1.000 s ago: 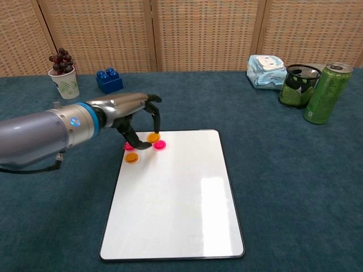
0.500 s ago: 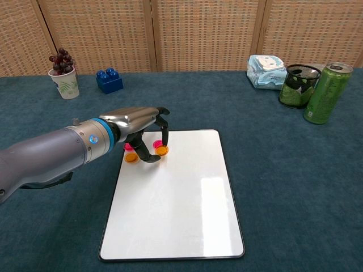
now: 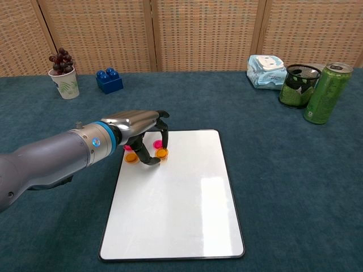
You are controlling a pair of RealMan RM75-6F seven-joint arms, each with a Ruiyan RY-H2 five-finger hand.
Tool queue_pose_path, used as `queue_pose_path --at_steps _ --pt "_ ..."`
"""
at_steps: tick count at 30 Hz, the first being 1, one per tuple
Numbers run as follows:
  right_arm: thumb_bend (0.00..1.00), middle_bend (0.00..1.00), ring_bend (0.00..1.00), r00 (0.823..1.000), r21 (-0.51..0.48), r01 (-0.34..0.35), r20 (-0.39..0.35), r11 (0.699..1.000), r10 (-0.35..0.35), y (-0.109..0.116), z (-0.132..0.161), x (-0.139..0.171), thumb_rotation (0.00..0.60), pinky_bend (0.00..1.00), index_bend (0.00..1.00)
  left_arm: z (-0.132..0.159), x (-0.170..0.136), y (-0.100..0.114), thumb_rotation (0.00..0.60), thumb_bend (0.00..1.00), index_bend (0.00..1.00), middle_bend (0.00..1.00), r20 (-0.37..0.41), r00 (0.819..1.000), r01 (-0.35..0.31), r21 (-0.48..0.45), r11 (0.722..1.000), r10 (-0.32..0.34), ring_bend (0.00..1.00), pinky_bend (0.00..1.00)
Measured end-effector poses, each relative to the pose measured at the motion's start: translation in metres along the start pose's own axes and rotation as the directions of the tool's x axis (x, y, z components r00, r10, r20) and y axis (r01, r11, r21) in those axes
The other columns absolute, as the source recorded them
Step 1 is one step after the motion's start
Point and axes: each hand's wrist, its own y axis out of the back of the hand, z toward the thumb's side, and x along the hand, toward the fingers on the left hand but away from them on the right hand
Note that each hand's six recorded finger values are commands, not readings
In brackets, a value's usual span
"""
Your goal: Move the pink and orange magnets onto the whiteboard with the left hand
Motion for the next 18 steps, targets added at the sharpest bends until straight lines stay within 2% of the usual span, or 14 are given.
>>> queue_pose_path --at_steps 5,7,12,15,18 --pt "0.03 0.0 0.0 1.0 0.0 0.0 0.0 1.0 0.0 0.0 0.0 0.0001 0.6 0.0 0.0 -0.0012 0.0001 -0.0013 0.6 0.34 0.68 0.0 -0.004 1.0 0.005 -0.001 1.0 -0.005 0.0 0.0" --pt "0.03 0.0 0.0 1.0 -0.001 -0.001 0.0 1.0 0.001 0.0 0.0001 0.0 0.6 0.0 0.0 -0.0012 0.0001 -0.0015 0.6 0.34 0.63 0.0 -0.003 1.0 0.004 0.0 1.0 -0.004 0.0 0.0" --pt "0.03 0.0 0.0 1.0 -0.001 0.0 0.0 1.0 0.0 0.0001 0.0001 0.0 0.6 0.0 0.0 -0.0015 0.0005 -0.0038 0.6 0.31 0.3 0.0 -0.001 1.0 0.008 -0.007 1.0 -0.008 0.0 0.0" --pt "0.03 0.0 0.0 1.0 -0.002 -0.001 0.001 1.0 0.001 0.0001 -0.0001 0.0001 0.6 0.0 0.0 -0.001 0.0004 -0.0043 0.6 0.27 0.17 0.0 0.005 1.0 0.011 -0.014 1.0 -0.011 0.0 0.0" --pt "0.03 0.0 0.0 1.0 -0.003 0.0 0.001 1.0 0.0 0.0002 0.0 0.0 0.6 0.0 0.0 -0.0004 0.0 -0.0039 0.6 0.26 0.11 0.0 0.01 1.0 0.011 -0.022 1.0 -0.011 0.0 0.0"
